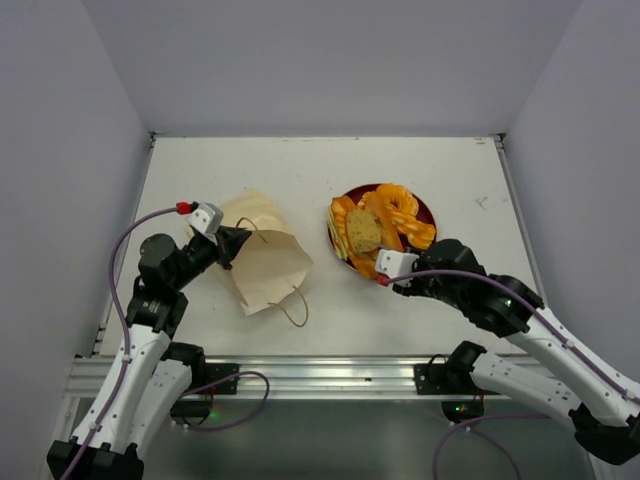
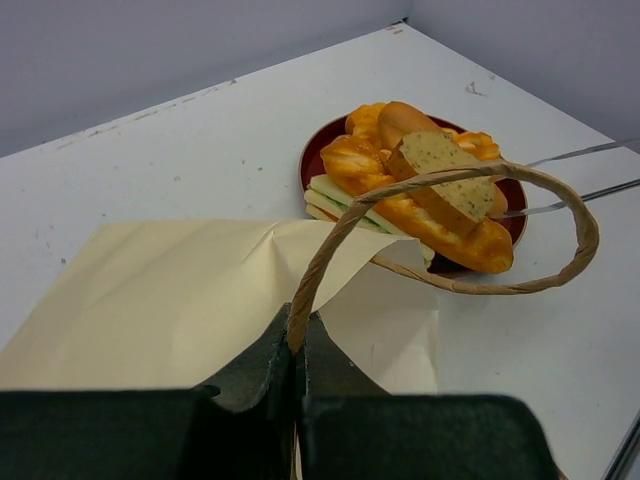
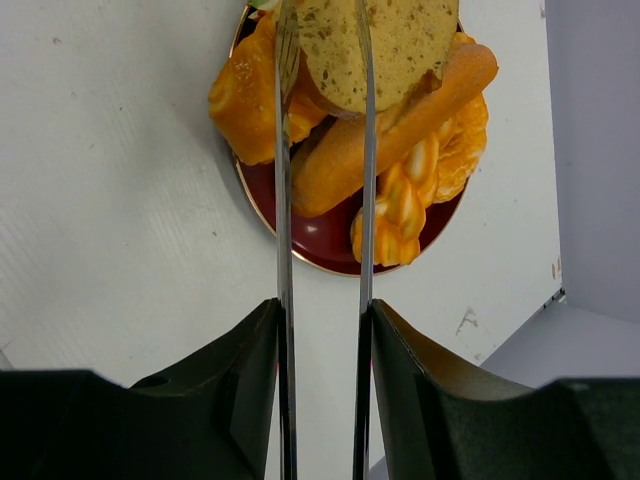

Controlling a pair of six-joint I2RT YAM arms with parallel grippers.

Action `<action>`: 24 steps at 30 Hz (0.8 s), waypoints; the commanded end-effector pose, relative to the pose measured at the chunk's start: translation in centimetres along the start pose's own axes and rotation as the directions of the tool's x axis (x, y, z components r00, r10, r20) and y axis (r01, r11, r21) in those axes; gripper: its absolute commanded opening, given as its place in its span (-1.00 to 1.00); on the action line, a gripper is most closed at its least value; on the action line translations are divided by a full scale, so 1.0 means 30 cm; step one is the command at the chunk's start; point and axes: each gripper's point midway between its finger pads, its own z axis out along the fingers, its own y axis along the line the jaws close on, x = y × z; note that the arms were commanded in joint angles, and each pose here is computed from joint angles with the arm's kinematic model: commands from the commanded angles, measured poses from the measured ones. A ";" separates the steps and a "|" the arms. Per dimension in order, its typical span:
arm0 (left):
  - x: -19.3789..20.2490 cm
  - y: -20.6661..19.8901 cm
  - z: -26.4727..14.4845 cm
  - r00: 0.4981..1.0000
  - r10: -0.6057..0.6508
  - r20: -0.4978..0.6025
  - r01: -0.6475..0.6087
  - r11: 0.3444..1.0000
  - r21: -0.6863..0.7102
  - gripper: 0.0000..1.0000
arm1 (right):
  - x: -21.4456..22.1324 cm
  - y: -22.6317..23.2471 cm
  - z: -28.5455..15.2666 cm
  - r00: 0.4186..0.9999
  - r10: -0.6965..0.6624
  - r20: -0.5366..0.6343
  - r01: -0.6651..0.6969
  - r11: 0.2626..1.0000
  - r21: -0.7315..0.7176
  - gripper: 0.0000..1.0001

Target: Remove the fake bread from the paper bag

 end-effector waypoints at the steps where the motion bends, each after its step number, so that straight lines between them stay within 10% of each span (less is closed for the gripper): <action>1: 0.008 -0.039 -0.001 1.000 -0.006 0.000 0.006 0.998 0.063 -0.93 | -0.049 -0.022 -0.043 0.997 0.027 0.067 -0.027 1.000 0.004 -0.14; 24: 0.024 -0.085 0.013 0.997 -0.073 0.002 0.072 0.986 0.147 -0.94 | -0.402 0.150 -0.089 0.920 0.018 0.392 0.132 0.927 -0.352 -0.40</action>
